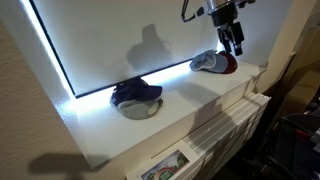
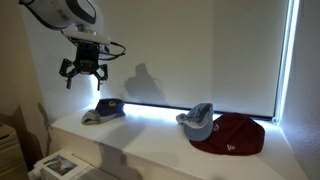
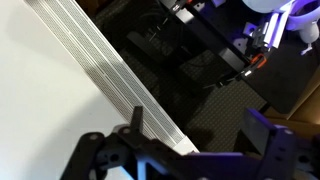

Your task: Move the dark blue cap to the right side of the windowsill

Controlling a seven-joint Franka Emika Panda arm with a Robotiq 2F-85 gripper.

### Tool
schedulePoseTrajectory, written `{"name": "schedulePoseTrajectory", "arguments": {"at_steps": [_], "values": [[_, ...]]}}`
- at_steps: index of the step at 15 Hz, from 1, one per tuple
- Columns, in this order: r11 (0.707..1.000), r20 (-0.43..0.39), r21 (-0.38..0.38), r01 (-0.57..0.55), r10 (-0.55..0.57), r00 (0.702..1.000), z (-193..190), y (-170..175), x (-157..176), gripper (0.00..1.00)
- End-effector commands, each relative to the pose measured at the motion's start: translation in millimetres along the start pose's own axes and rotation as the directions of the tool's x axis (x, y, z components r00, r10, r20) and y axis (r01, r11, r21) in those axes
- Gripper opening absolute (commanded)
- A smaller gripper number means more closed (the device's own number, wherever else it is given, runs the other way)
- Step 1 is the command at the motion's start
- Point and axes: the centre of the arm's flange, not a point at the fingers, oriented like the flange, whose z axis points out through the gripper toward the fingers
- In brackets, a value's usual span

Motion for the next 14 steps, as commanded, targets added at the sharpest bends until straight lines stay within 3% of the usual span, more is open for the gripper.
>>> {"name": "schedulePoseTrajectory", "arguments": {"at_steps": [1,3,6,10,14], "values": [[1.0,0.018,0.004,0.012,-0.012,1.0,1.6,3.2,13.0,1.0],[1.0,0.053,-0.006,0.002,-0.001,0.999,2.9,6.6,22.0,1.0],[0.983,0.019,-0.181,-0.01,0.014,1.0,-4.2,4.0,55.6,1.0],[0.936,-0.162,-0.35,-0.032,-0.027,0.986,-19.0,-7.3,81.8,1.0],[0.904,-0.295,-0.424,-0.056,-0.08,0.952,-31.9,-9.5,95.1,1.0]]}}
